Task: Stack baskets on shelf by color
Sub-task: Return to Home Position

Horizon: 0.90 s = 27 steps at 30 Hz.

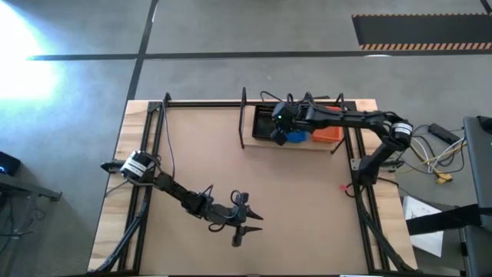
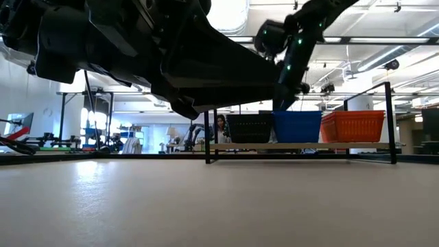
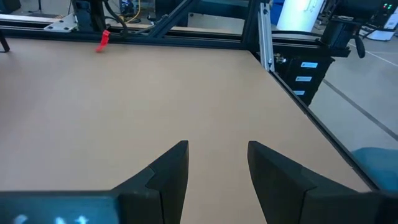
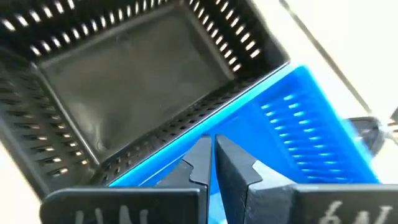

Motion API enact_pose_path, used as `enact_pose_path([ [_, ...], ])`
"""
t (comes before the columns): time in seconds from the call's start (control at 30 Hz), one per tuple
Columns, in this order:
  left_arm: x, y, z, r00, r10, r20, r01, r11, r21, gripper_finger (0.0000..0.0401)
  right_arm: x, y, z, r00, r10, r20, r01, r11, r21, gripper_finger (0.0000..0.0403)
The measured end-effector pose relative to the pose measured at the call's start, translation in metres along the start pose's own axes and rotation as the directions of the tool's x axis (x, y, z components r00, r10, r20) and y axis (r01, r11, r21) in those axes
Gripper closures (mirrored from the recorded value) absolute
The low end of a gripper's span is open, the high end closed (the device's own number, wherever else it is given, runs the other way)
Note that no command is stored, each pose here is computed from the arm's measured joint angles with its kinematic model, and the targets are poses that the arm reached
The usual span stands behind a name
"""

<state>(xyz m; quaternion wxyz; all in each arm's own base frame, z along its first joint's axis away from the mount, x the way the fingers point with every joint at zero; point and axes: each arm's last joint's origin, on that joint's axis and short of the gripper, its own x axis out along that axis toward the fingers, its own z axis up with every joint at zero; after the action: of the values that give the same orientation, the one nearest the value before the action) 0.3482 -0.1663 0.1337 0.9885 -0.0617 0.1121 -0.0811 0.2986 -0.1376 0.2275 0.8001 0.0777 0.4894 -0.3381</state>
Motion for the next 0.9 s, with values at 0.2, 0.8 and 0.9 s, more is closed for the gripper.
enact_pose_path([
  [0.2, 0.000, 0.000, 0.000, 1.000, 0.000, -0.001, 0.000, 1.000, 0.000, 0.0251, -0.037, -0.008, 0.002, 0.991, -0.133, 0.003, 0.133, 0.991, 0.023, 0.0390],
  [0.8, 0.000, 0.000, 0.000, 1.000, 0.005, 0.000, -0.005, 1.000, 0.004, 0.0251, -0.029, -0.062, -0.054, 0.890, -0.274, -0.364, 0.361, 0.912, 0.196, 0.0390],
  [0.9, 0.000, 0.000, 0.000, 1.000, 0.005, 0.000, -0.005, 1.000, 0.003, 0.0251, -0.019, -0.060, -0.055, 0.892, -0.271, -0.362, 0.348, 0.922, 0.168, 0.0390],
])
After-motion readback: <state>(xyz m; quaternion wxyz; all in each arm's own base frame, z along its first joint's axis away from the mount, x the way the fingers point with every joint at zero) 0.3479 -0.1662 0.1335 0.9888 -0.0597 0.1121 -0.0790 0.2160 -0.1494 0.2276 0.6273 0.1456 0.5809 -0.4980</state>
